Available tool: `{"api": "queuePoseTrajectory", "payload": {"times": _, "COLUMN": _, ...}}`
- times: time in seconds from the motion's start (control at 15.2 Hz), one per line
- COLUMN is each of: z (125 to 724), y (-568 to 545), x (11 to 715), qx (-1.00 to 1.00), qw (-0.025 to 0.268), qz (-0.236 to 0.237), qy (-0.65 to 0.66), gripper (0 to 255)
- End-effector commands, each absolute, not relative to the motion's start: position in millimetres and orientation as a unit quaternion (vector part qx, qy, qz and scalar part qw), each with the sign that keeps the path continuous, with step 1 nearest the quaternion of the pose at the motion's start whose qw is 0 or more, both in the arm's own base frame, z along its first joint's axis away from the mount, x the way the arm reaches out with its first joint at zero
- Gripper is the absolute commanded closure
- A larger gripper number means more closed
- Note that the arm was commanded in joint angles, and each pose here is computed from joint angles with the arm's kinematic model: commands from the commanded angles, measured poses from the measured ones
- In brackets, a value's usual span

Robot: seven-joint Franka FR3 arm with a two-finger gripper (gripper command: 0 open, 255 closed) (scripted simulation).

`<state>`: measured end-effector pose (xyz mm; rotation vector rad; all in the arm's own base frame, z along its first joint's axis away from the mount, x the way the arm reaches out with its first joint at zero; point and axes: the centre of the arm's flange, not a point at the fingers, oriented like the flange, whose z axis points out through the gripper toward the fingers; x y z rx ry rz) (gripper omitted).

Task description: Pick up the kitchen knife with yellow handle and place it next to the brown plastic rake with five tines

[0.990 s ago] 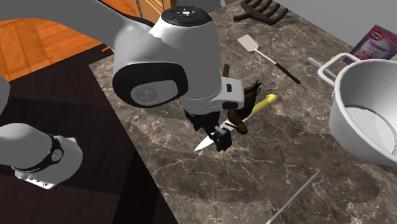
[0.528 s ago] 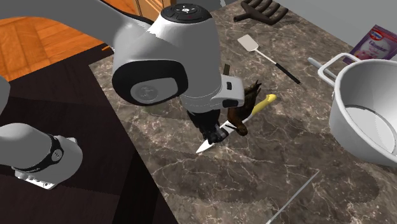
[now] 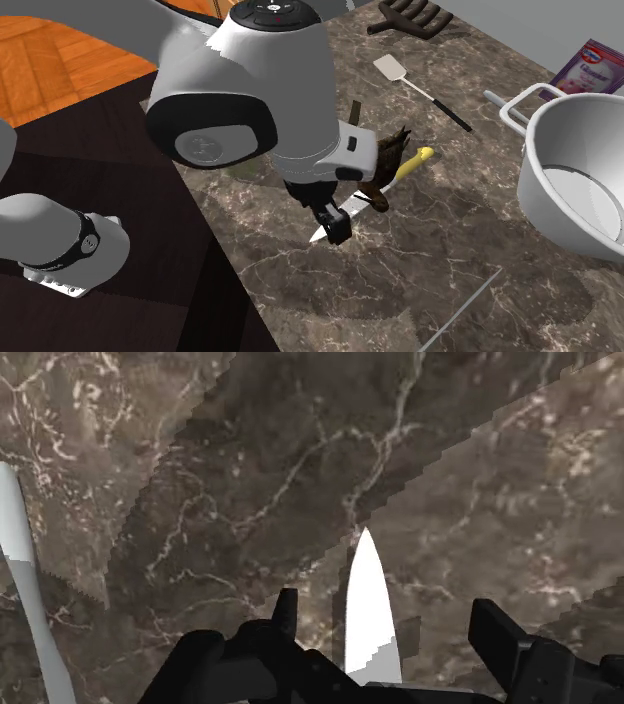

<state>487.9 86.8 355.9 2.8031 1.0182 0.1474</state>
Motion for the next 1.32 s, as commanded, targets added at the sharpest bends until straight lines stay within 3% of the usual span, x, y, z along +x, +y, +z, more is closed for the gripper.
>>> {"api": "queuePoseTrajectory", "payload": {"times": 0.0, "z": 374.1, "y": 72.4, "x": 474.9, "qx": 0.959, "qw": 0.065, "qz": 0.053, "qy": 0.271, "gripper": 0}}
{"api": "queuePoseTrajectory", "payload": {"times": 0.53, "z": 334.7, "y": 68.5, "x": 480.4, "qx": 0.959, "qw": 0.065, "qz": 0.053, "qy": 0.271, "gripper": 0}}
{"api": "queuePoseTrajectory", "payload": {"times": 1.06, "z": 334.7, "y": 68.5, "x": 480.4, "qx": 0.959, "qw": 0.065, "qz": 0.053, "qy": 0.271, "gripper": 0}}
{"api": "queuePoseTrajectory", "payload": {"times": 1.12, "z": 334.7, "y": 68.5, "x": 480.4, "qx": 0.959, "qw": 0.065, "qz": 0.053, "qy": 0.271, "gripper": 255}}
{"api": "queuePoseTrajectory", "payload": {"times": 1.25, "z": 334.6, "y": 68.6, "x": 480.4, "qx": 0.959, "qw": 0.065, "qz": 0.053, "qy": 0.271, "gripper": 255}}
